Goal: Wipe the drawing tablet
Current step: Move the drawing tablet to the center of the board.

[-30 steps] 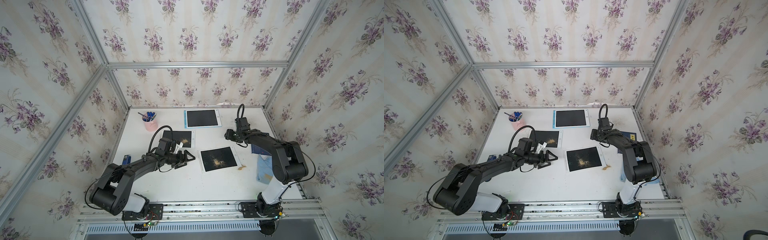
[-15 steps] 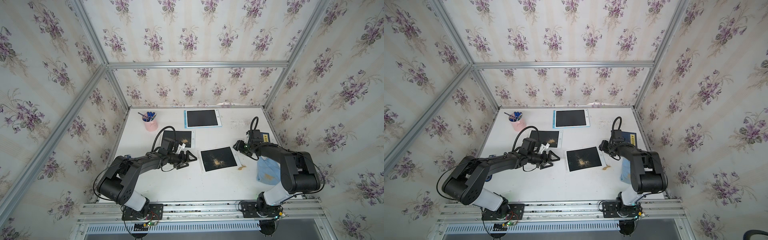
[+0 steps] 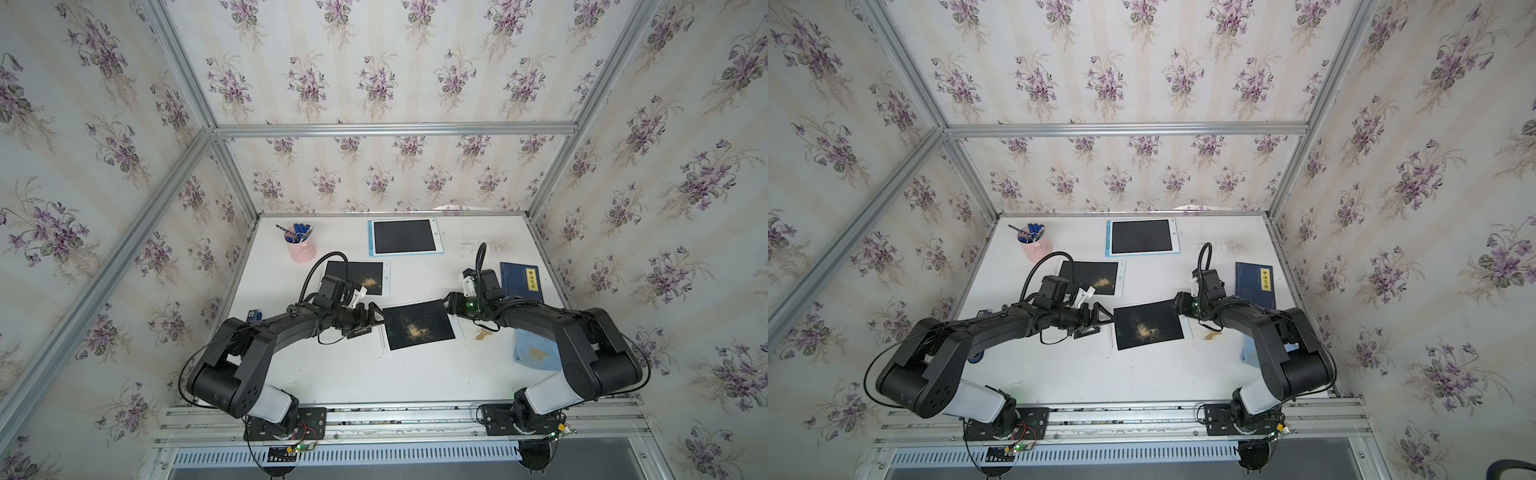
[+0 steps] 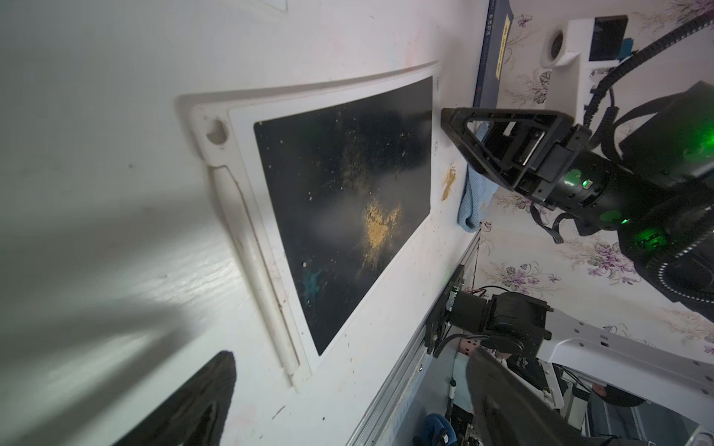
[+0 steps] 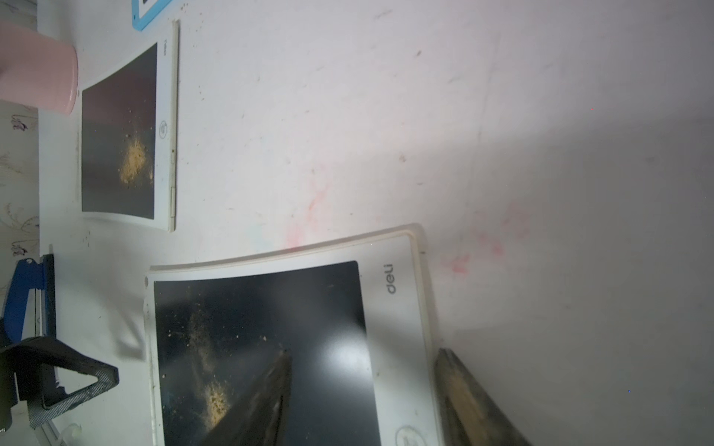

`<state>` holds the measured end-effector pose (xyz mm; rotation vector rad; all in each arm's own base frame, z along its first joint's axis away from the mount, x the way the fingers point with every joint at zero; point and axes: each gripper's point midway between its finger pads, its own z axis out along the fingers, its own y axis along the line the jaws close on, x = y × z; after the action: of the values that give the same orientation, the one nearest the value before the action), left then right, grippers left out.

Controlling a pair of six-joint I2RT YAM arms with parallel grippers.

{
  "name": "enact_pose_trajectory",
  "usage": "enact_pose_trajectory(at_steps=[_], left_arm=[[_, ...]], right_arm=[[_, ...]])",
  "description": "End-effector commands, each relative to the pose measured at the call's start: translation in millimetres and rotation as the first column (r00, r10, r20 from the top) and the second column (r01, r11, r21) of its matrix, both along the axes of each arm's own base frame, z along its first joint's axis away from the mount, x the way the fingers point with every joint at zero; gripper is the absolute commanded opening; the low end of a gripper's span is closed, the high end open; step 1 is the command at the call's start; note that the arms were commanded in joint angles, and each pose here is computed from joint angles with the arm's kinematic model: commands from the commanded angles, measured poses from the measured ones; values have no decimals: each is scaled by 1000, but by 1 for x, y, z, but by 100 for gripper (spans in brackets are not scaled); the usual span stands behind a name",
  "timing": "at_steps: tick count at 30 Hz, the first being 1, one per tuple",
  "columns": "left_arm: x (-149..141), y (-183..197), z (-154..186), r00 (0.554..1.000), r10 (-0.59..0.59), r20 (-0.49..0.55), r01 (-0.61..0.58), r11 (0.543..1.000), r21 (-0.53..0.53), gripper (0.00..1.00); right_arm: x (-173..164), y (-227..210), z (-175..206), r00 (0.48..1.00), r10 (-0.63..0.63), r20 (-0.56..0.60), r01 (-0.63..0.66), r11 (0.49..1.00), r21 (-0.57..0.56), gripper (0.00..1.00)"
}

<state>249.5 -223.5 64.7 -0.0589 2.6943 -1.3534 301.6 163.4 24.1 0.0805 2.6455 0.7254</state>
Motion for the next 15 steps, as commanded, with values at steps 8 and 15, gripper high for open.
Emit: enact_pose_trajectory(at_steps=[8, 15], left_arm=[[-22, 11, 1, 1000, -4, 31, 4, 1000, 10, 94], [-39, 15, -4, 1000, 4, 15, -4, 1000, -9, 94]], right_arm=[[-68, 12, -20, 984, 23, -177, -26, 1000, -16, 61], [-92, 33, -20, 981, 76, -181, -80, 997, -14, 61]])
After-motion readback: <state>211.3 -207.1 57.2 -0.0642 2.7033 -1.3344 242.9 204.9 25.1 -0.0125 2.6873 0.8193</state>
